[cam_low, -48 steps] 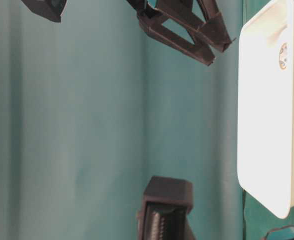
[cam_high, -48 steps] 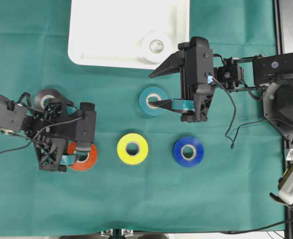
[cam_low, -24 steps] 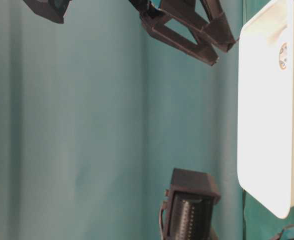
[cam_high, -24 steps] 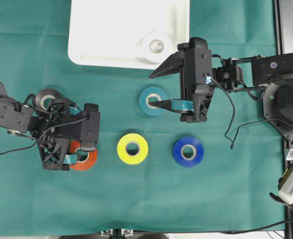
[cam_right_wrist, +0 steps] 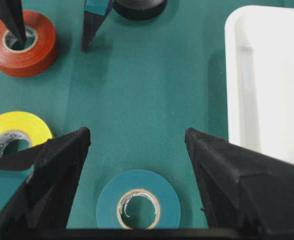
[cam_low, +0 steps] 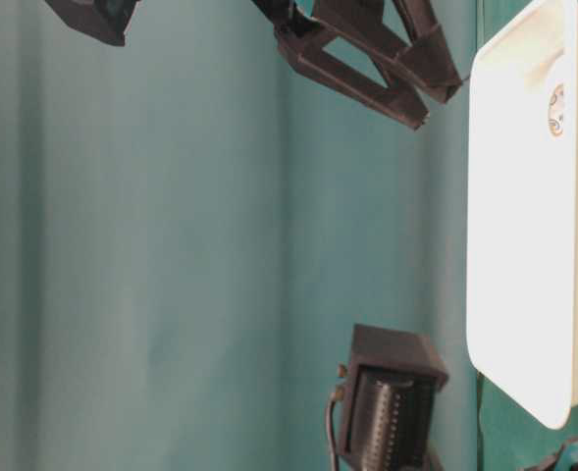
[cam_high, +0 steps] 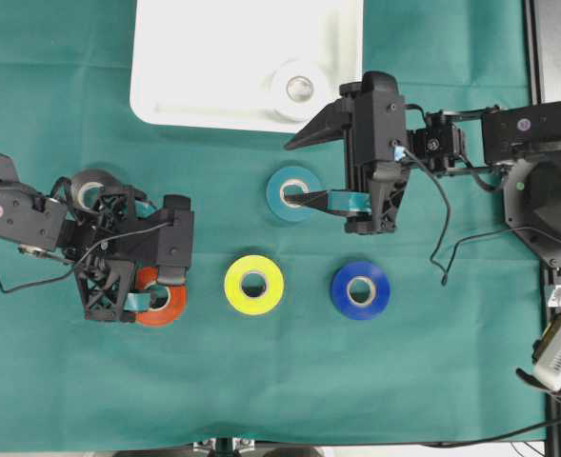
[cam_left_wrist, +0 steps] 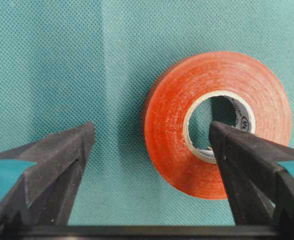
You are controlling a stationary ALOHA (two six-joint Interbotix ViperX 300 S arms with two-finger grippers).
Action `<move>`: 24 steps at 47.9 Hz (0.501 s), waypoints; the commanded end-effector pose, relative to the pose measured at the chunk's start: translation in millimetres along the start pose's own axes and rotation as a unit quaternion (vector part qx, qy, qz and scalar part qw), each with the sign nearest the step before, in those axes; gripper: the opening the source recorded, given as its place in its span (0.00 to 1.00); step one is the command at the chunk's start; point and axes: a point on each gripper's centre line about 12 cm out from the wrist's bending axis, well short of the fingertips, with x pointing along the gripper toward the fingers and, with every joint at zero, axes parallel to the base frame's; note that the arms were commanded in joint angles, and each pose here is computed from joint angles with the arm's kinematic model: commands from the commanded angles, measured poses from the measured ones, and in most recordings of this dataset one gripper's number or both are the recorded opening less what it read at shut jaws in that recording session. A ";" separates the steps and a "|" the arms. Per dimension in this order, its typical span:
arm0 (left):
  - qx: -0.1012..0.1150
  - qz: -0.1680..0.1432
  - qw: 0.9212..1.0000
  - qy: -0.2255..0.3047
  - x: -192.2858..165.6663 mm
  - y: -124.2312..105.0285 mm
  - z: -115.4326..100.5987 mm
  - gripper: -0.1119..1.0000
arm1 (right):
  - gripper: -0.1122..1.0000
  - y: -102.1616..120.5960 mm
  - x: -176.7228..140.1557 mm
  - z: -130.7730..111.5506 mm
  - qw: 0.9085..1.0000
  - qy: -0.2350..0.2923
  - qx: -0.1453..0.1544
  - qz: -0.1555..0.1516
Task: Put the tape alternately from left to right into the white case.
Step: 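Lower the left gripper into the red roll's hole and grasp it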
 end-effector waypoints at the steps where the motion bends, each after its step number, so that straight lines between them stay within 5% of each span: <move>1: 0.002 -0.003 1.000 -0.017 -5.8 -1.0 9.7 0.67 | 0.85 2.5 -4.2 9.6 1.000 -0.019 0.001 0.005; 14: 0.003 -0.003 1.000 -0.020 -6.7 -1.4 11.6 0.14 | 0.85 2.8 -4.6 11.5 1.000 -0.021 0.001 0.005; 24: 0.003 -0.003 1.000 -0.021 -8.2 -1.6 12.3 0.07 | 0.85 2.6 -4.1 10.4 1.000 -0.019 0.001 0.004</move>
